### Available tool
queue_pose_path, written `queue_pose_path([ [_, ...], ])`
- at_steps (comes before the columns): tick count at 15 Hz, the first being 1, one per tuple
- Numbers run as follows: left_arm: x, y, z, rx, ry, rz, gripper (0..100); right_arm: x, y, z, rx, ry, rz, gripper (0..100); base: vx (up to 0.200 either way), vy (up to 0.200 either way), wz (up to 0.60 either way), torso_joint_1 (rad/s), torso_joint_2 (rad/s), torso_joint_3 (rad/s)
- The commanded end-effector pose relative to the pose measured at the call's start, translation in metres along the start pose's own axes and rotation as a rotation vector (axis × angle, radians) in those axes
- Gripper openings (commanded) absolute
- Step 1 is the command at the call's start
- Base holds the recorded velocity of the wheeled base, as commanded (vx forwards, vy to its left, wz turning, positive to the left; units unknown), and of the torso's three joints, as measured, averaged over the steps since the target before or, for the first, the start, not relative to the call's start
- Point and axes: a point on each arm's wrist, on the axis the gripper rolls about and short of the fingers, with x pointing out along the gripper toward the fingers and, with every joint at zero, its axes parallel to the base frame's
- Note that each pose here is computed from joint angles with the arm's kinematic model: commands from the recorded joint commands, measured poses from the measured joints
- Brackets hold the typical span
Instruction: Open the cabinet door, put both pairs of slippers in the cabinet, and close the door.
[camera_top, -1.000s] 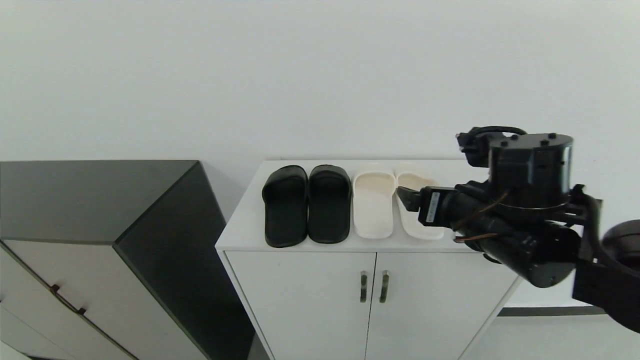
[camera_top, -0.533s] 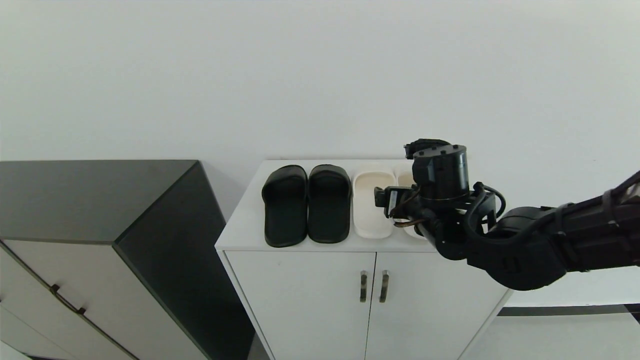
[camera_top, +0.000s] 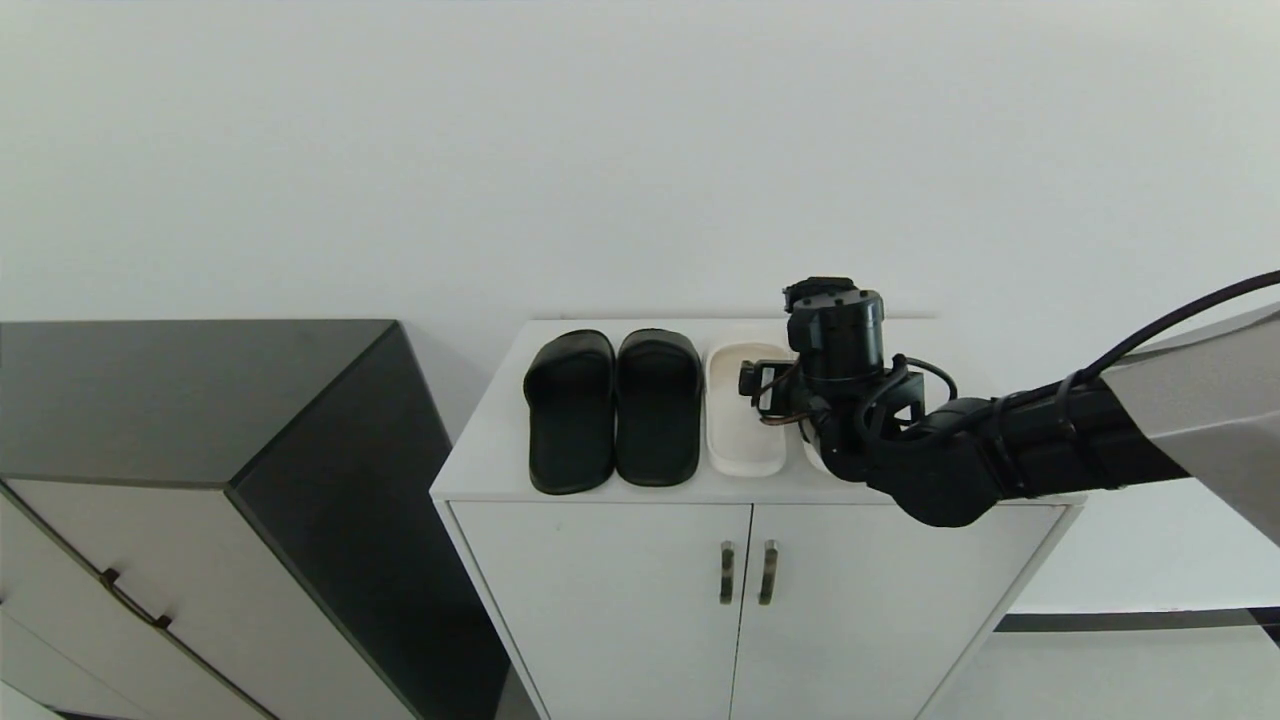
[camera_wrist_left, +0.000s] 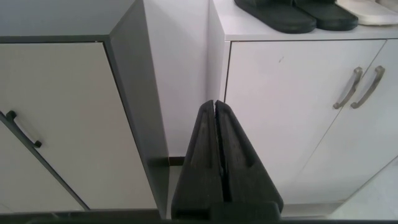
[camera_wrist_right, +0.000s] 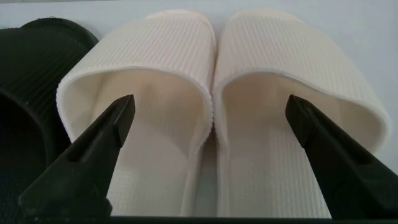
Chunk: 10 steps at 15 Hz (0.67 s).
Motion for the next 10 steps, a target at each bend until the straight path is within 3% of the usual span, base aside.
queue_pose_path([
  [1, 0.0, 0.0, 0.0, -0.001, 0.001, 0.0, 0, 0.009, 0.004, -0.004, -0.005, -0.002, -0.003, 100, 0.0, 0.0, 0.0, 0.0, 0.0, 0.0],
  [2, 0.0, 0.0, 0.0, -0.001, 0.001, 0.0, 0, 0.011, 0.004, -0.006, -0.009, 0.002, -0.004, 0, 0.0, 0.0, 0.0, 0.0, 0.0, 0.0],
  [10, 0.0, 0.0, 0.0, -0.001, 0.001, 0.0, 0, -0.005, -0.004, 0.011, -0.012, -0.023, -0.005, 0, 0.0, 0.0, 0.0, 0.0, 0.0, 0.0],
])
